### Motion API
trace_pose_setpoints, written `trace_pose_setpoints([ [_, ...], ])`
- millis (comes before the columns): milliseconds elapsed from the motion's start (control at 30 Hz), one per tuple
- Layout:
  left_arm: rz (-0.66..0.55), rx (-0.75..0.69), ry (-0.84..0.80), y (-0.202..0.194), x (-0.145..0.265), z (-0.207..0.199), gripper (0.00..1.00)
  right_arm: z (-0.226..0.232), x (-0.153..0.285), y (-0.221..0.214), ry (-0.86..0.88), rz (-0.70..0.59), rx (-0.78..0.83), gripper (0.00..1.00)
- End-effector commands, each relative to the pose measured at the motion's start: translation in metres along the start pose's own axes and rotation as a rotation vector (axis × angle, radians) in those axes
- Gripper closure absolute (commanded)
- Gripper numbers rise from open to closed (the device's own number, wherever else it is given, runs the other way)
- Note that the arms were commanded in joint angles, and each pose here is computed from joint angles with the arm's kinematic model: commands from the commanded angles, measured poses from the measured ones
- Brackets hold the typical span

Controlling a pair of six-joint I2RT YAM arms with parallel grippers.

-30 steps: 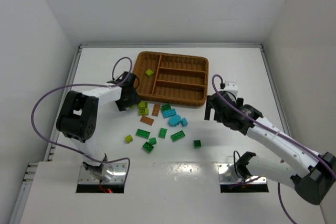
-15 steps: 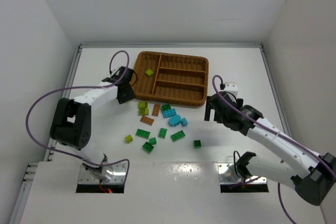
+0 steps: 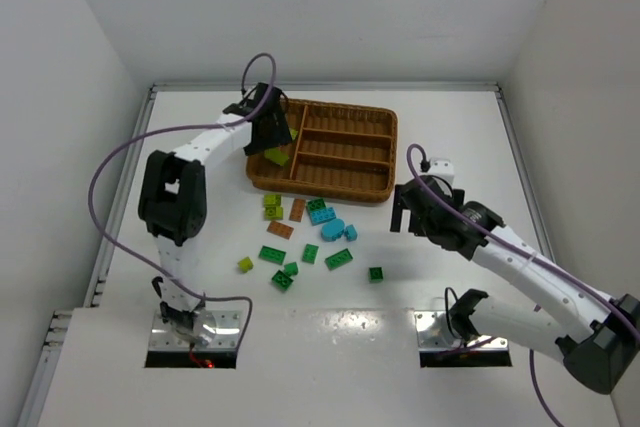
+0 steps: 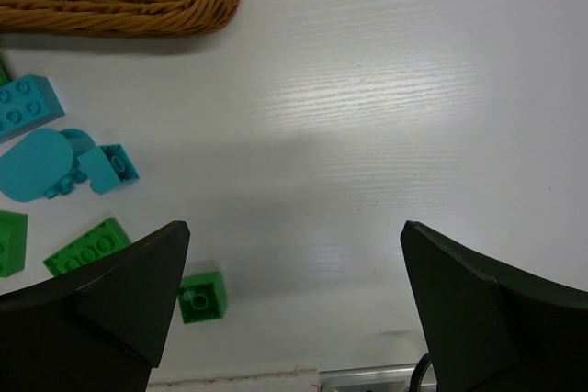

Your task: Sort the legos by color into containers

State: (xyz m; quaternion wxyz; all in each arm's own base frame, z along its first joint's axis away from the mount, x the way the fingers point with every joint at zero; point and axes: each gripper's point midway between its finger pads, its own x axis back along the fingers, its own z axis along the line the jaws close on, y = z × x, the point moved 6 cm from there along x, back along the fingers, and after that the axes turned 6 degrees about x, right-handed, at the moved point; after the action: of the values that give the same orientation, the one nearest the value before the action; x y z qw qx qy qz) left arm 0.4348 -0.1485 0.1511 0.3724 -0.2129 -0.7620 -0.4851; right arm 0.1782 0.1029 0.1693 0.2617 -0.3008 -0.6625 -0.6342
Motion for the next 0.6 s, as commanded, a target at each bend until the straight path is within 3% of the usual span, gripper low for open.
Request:
trace_pose_setpoints([
  [0,-0.043,-0.039,0.010,0.012,0.040,0.000,0.21,-0.001,0.007,0.005,0.012,-0.023,-0.025,0.00],
  [167,-0.043,-0.065,0.022,-0.023,0.098,0.033,0.25,-0.001,0.006,-0.001,0.025,-0.004,-0.019,0.00],
  [300,0.072,-0.118,0.119,-0.100,0.122,0.090,0.25,0.001,0.004,-0.004,0.035,0.003,-0.019,0.00],
  [400,0.148,-0.114,0.098,-0.144,0.142,0.109,0.21,0.003,0.003,-0.004,0.045,0.009,-0.009,0.00],
  [567,0.233,0.102,0.151,-0.215,0.154,0.144,0.18,0.008,-0.002,-0.008,0.066,0.036,0.006,0.00],
])
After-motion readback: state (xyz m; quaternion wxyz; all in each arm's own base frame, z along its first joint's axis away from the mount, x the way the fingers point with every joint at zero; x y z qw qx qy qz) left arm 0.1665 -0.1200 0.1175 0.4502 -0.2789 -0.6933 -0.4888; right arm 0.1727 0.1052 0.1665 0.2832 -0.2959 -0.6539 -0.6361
